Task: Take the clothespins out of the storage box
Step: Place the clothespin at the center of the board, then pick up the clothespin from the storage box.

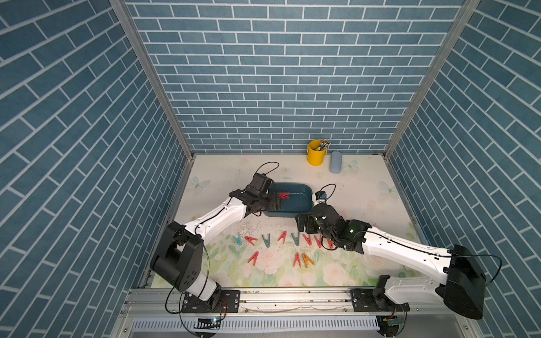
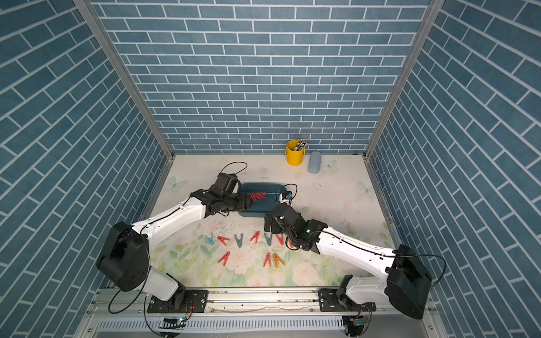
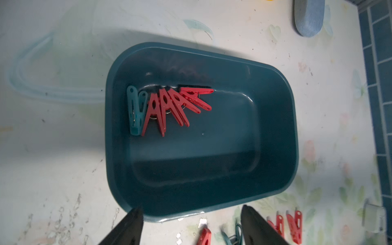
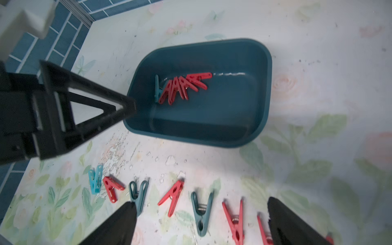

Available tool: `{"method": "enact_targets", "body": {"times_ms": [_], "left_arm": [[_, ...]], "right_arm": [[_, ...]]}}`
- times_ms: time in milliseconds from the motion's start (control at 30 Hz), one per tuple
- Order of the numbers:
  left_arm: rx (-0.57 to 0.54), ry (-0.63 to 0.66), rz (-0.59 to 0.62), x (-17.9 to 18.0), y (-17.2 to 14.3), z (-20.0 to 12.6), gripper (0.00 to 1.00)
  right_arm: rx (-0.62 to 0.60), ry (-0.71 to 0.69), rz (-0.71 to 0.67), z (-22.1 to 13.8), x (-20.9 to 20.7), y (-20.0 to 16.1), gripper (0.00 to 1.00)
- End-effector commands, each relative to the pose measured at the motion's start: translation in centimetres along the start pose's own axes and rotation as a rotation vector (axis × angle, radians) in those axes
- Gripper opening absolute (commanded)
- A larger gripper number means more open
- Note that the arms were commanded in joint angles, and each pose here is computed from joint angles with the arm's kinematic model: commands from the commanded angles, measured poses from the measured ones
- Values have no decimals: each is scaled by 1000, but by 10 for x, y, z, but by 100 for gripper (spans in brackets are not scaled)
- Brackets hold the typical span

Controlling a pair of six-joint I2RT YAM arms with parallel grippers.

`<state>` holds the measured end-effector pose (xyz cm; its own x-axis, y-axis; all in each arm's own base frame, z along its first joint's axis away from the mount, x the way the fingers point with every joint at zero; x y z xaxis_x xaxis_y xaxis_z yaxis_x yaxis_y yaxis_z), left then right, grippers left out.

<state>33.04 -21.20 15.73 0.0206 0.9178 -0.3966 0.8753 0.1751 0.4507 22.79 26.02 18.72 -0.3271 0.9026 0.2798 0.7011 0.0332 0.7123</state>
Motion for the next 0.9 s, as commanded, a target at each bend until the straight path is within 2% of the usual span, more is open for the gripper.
{"method": "enact_targets", "body": {"times_ms": [0, 133, 367, 867], "left_arm": [[0, 53, -26, -2, 6, 12, 58], [18, 90, -40, -6, 10, 32, 40], [48, 164, -60, -5, 14, 65, 21], [84, 265, -63, 3, 18, 109, 18]], "right_arm": [[-20, 48, -81, 7, 5, 21, 99], [-35, 49, -89, 13, -4, 37, 100], [-36, 67, -80, 20, -24, 53, 99], [-10, 90, -66, 31, -48, 63, 100]]}}
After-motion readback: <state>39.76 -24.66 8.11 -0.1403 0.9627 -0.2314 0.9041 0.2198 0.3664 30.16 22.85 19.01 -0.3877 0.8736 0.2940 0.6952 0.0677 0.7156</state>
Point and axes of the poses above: each gripper's point midway between its finger pads, its own z axis out along the fingers, its own x axis along the line the jaws close on, y = z × x, the point moved 4 cm from there along -z, back along the fingers, and after that the axes turned 4 degrees about -z, right-handed, at the moved point
